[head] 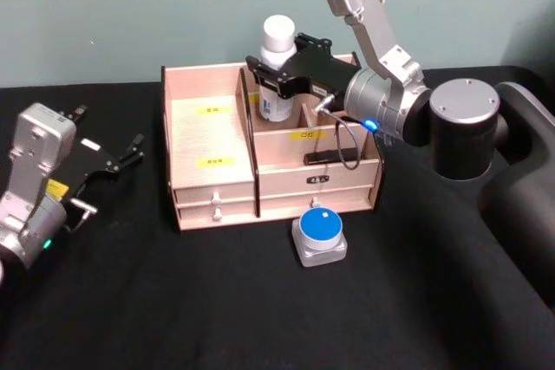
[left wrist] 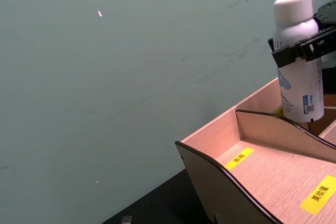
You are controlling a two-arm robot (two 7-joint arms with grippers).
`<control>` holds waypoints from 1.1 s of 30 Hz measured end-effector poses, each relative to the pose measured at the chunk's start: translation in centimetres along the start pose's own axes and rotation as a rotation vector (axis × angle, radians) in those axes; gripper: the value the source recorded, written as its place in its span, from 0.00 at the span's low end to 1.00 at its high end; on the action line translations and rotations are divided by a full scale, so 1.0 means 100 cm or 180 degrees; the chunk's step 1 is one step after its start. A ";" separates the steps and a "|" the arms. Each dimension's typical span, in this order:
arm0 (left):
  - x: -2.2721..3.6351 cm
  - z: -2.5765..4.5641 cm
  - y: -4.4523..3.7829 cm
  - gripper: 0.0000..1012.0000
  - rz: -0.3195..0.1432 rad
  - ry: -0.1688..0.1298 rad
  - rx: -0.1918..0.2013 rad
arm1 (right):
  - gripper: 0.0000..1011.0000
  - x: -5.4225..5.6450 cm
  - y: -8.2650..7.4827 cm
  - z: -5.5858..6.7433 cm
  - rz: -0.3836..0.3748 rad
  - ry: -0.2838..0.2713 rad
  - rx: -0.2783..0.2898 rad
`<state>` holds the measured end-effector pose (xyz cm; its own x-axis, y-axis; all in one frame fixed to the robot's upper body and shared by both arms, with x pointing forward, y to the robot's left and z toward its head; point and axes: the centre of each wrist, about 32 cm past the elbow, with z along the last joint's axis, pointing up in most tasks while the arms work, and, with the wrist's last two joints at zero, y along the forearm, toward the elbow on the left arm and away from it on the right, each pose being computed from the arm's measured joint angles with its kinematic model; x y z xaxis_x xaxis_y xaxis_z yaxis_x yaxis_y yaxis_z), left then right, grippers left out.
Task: Pick up the facial cleanser and watermelon frost from the table and place them into the tiered storage box.
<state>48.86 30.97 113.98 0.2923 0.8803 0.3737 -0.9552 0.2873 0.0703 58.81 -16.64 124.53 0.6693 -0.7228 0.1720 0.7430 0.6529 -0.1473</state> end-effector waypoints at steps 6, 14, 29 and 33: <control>0.0000 0.0000 0.0000 1.00 0.0000 0.0000 0.0000 | 0.60 0.002 0.004 -0.004 0.0003 0.0038 -0.0019; 0.0000 0.0000 0.0000 1.00 0.0000 0.0000 0.0000 | 0.60 0.005 0.008 -0.011 0.0010 0.0100 -0.0077; 0.0000 0.0000 0.0000 1.00 0.0000 0.0000 0.0000 | 0.60 0.008 0.015 -0.023 0.0057 0.0204 -0.0193; 0.0000 0.0000 0.0000 1.00 0.0000 0.0000 0.0000 | 0.60 0.008 0.017 -0.025 0.0076 0.0216 -0.0216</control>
<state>48.86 30.97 113.97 0.2923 0.8803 0.3737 -0.9552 0.2873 0.0704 60.62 -16.63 121.98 0.6839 -0.7225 0.1016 0.7240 0.6549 -0.2167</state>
